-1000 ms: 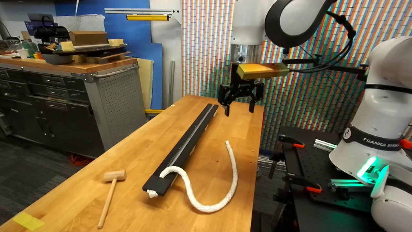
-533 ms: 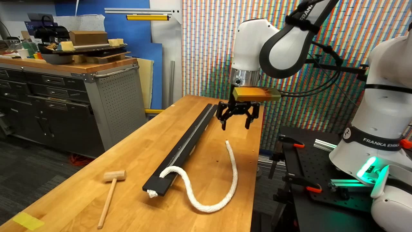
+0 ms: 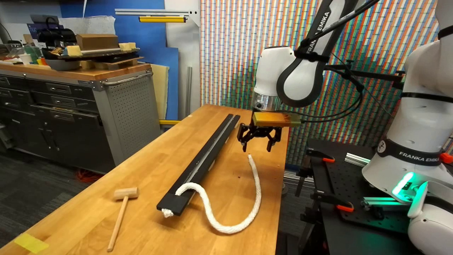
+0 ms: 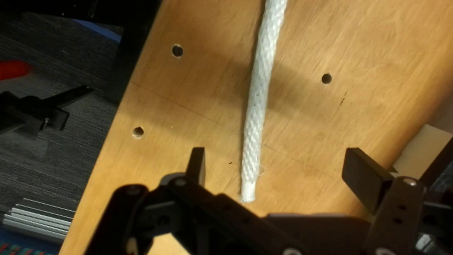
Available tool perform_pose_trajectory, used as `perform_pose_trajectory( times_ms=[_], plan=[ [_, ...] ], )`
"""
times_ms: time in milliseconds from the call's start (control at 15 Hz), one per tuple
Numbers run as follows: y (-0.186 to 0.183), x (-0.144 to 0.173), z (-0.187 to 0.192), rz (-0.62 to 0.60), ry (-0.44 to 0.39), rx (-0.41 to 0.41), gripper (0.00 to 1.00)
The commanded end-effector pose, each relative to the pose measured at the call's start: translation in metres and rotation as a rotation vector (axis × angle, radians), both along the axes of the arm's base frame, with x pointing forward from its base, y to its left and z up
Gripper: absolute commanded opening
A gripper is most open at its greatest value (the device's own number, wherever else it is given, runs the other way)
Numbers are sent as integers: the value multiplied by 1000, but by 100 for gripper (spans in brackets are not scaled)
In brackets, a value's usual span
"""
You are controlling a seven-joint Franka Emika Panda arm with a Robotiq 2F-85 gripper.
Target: Put the rope in the groove on the object
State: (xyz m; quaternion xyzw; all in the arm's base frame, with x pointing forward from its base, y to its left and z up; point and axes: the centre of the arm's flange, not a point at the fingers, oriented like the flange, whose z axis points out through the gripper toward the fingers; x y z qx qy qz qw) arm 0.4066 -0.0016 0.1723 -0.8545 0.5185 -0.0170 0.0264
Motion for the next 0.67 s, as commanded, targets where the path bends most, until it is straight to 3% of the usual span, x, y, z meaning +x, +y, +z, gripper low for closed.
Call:
perform_pose_trajectory(
  times_ms=[0,200,600],
  plan=[
    [-12,22,-20,1,-24,38,100],
    [-15,34,-29,-6,-26,85,100],
    [-23,35,-46,32,13,86,100]
  ],
)
